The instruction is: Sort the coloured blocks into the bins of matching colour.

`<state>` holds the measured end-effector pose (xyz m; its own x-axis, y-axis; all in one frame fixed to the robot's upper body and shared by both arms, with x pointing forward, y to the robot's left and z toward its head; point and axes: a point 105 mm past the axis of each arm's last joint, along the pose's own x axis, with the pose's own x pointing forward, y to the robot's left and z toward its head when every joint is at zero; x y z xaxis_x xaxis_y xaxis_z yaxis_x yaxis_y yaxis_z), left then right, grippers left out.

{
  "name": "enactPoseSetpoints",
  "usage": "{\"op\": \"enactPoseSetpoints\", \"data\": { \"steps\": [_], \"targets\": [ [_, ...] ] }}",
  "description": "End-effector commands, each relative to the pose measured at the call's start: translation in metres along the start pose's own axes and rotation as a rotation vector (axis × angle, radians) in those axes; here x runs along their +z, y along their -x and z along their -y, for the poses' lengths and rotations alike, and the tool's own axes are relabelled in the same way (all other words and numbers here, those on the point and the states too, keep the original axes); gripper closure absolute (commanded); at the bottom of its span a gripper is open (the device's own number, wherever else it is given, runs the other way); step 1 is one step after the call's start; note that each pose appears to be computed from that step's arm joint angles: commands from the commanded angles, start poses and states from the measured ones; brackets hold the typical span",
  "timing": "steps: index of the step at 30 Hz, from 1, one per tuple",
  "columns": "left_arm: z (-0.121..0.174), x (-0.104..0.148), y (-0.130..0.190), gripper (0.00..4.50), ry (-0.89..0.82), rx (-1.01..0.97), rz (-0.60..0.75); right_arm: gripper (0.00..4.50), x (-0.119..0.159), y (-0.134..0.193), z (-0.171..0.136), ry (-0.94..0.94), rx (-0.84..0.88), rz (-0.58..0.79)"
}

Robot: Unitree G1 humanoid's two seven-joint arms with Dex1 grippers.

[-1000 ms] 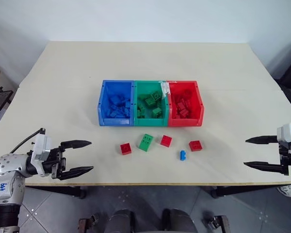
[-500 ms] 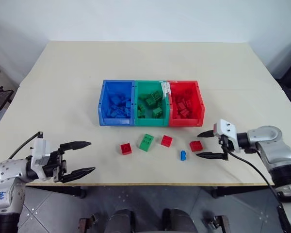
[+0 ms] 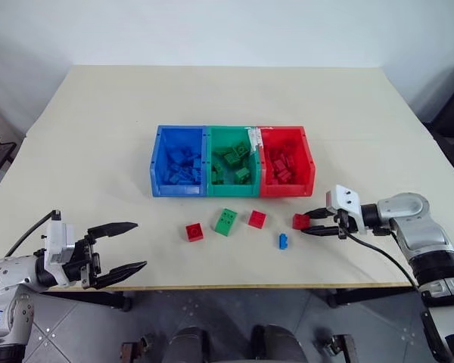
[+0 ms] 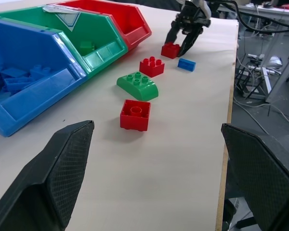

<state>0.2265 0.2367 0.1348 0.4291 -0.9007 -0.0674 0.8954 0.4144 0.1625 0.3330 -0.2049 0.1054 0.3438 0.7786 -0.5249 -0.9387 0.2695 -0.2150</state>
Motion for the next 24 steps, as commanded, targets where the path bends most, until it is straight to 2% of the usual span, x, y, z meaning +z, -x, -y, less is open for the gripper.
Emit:
{"op": "enactPoseSetpoints", "data": {
  "steps": [1, 7, 12, 17, 21, 24],
  "targets": [
    [-0.004, 0.009, -0.002, 0.0, -0.041, -0.013, 0.031, 3.07, 0.038, 0.023, 0.013, 0.041, -0.099, 0.102],
    [-0.008, 0.008, -0.008, 0.0, -0.042, -0.022, 0.046, 3.07, 0.083, 0.029, 0.027, 0.03, -0.195, 0.214],
    [-0.011, 0.008, -0.015, 0.0, -0.049, -0.021, 0.068, 3.07, 0.092, 0.01, 0.058, 0.024, -0.317, 0.207],
    [-0.013, 0.009, -0.016, 0.0, -0.06, -0.014, 0.075, 1.39, 0.103, 0.005, 0.077, 0.042, -0.386, 0.246],
    [-0.015, 0.011, -0.016, 0.0, -0.064, 0.002, 0.092, 0.1, 0.108, 0.009, 0.07, 0.067, -0.338, 0.259],
    [-0.016, 0.013, -0.017, 0.0, -0.057, 0.013, 0.112, 0.04, 0.101, 0.013, 0.057, 0.06, -0.265, 0.22]
  ]
}}
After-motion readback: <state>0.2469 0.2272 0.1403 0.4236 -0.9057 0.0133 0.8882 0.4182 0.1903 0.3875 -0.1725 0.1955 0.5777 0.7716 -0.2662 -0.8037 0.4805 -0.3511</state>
